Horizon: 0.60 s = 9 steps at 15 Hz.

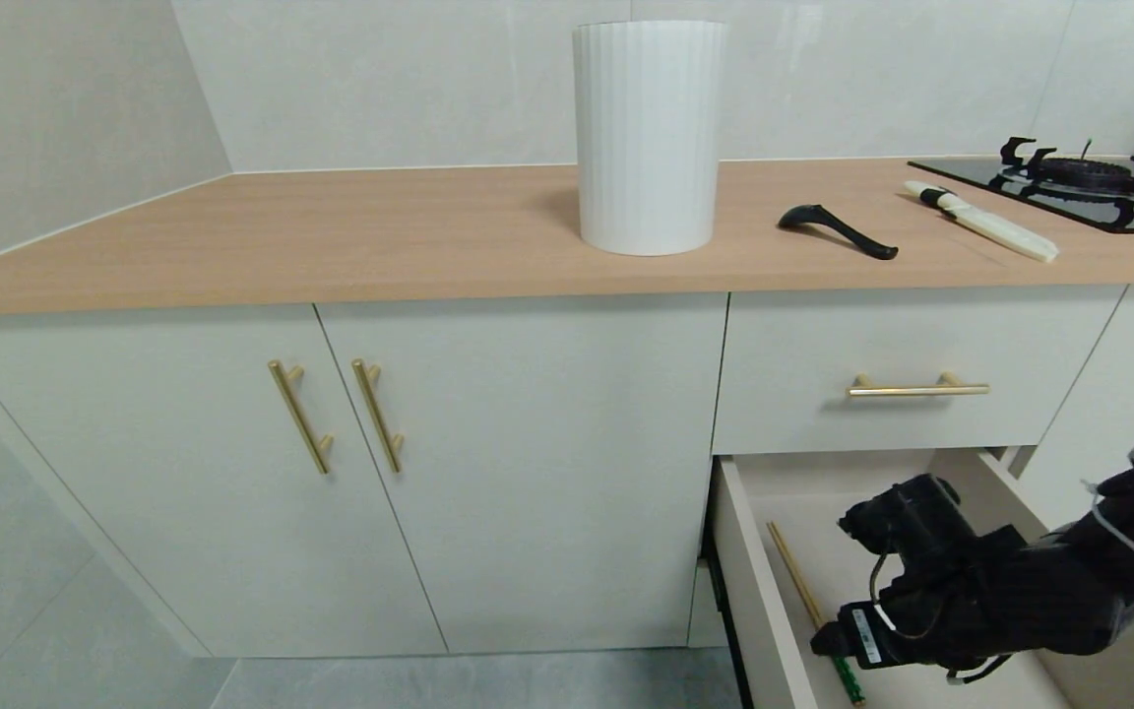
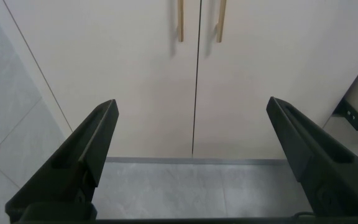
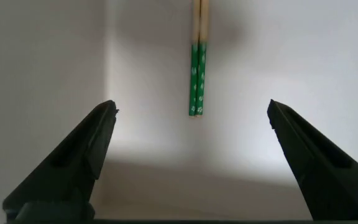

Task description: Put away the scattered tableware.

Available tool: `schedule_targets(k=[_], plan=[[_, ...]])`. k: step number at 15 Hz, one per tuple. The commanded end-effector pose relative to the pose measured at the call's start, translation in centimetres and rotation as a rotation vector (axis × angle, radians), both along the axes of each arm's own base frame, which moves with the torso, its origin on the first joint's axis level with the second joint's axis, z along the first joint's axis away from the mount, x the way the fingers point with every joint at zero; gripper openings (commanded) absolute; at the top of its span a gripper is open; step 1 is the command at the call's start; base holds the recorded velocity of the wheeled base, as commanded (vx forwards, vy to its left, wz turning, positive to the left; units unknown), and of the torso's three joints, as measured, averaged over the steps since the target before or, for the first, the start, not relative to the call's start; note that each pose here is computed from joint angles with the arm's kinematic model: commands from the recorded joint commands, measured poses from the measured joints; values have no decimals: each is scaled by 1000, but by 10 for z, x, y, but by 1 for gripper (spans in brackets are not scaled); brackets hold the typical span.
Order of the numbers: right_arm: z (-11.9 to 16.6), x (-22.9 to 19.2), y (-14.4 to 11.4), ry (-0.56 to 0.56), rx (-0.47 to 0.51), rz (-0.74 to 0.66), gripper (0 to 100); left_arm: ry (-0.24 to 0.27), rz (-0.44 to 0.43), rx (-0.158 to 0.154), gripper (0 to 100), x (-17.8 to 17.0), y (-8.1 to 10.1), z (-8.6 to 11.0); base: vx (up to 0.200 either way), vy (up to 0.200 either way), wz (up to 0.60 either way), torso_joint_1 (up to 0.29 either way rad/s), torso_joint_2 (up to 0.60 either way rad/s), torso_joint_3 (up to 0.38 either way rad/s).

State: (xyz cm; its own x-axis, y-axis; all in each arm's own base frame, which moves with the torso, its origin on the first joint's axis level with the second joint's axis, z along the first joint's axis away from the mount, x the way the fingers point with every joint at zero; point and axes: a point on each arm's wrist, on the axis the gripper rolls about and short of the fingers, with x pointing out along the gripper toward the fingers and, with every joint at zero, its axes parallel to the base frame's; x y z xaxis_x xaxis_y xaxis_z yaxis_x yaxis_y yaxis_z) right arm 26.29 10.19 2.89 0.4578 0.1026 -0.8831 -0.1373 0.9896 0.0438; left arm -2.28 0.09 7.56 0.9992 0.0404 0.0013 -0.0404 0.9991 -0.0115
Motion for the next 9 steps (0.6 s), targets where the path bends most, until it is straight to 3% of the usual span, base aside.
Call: schedule_targets(k=[1,5,9], plan=[[66,-28,-13,-221,45,44,100,0,1,-1,100,0,0,0,0,0,0,0,0,0],[129,-70,-46,-410,43,96,100,0,1,-1,100,0,0,0,0,0,0,0,0,0],[155,-91,-59,-495,47,129,100,0,1,-1,100,0,0,0,0,0,0,0,0,0]])
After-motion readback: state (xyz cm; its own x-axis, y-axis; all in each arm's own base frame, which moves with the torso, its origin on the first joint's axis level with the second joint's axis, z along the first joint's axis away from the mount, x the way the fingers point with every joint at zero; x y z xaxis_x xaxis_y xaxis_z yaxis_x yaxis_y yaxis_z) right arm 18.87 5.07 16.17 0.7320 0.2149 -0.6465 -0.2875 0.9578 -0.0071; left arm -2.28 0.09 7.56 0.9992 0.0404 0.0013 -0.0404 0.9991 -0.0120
